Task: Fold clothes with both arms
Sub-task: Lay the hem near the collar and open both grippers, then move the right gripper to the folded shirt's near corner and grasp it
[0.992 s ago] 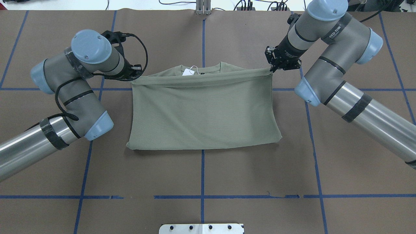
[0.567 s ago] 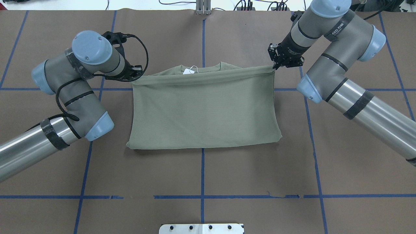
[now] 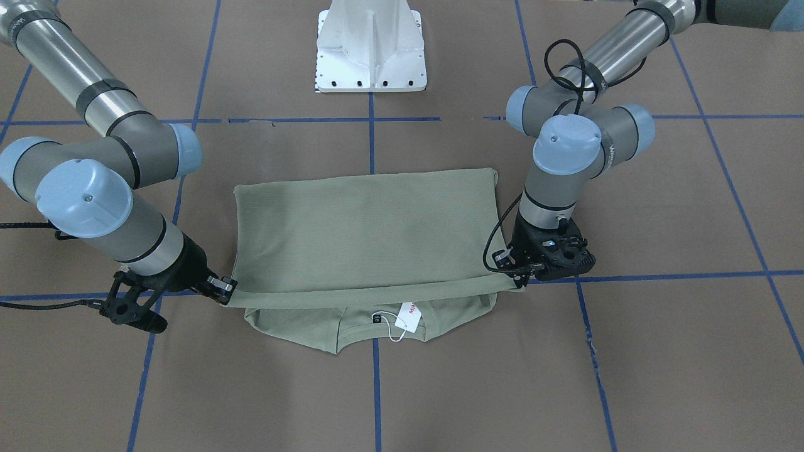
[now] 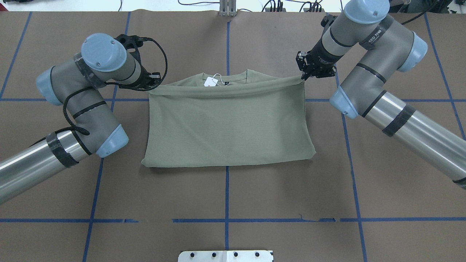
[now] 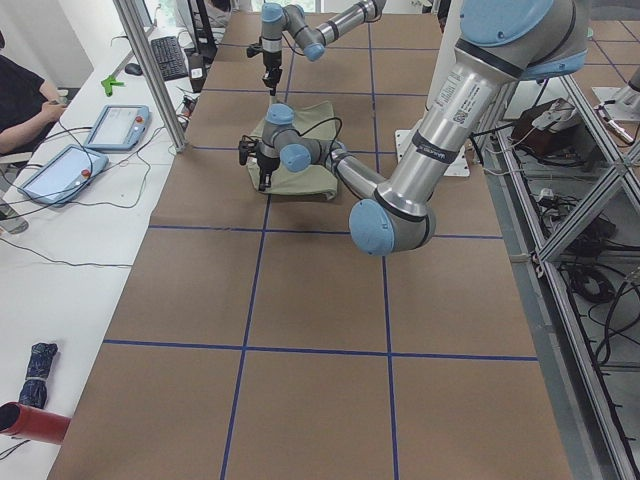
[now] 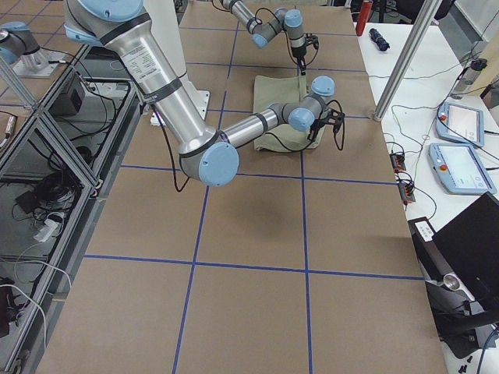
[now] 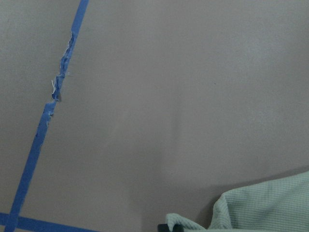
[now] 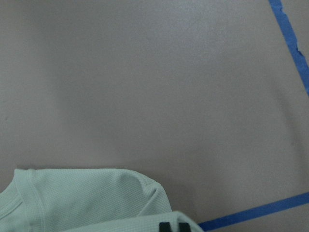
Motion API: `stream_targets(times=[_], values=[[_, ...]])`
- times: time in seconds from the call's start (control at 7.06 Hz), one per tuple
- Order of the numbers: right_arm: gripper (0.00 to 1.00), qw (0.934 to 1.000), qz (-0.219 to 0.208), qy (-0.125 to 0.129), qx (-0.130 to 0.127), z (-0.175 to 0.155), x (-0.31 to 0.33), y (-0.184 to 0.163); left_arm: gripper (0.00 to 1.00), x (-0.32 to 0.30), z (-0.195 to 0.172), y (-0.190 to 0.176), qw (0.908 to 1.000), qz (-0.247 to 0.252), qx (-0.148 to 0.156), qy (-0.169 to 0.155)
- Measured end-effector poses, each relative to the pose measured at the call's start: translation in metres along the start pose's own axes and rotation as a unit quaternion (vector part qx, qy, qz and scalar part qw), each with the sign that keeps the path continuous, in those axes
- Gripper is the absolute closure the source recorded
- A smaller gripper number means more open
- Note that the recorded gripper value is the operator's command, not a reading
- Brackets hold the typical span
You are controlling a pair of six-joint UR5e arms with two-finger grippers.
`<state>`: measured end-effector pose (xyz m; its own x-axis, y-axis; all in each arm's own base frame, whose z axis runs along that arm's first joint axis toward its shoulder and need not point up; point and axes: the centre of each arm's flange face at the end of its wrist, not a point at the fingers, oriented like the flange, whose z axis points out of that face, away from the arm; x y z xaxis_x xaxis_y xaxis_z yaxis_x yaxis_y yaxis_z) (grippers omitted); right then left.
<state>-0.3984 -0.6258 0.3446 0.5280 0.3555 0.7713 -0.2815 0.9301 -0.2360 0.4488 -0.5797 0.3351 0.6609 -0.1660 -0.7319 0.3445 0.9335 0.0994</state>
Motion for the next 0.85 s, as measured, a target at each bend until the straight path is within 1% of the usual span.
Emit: stream_targets(times=[0.28,0.57,0.71,0.85], values=[[0.0,0.9999,-0.009,-0.005,-0.004,0.003,-0.003,0.01,0.0,0.006,-0.005,0.0,0.9999,0.004,0.004,0.012],[0.0,0.9996,-0.017,-0.022,-0.006,-0.006,0.0,0.022,0.0,0.01,-0.013,-0.001,0.9997,0.007,0.006,0.021],[0.0,0.9992,-0.025,-0.029,-0.01,-0.009,0.008,0.04,0.0,0.011,-0.02,0.0,0.9996,0.008,0.007,0.027],[0.0,0.9988,-0.035,-0.027,-0.018,-0.006,0.027,0.069,0.0,0.012,-0.028,0.001,0.9994,0.009,0.009,0.032]])
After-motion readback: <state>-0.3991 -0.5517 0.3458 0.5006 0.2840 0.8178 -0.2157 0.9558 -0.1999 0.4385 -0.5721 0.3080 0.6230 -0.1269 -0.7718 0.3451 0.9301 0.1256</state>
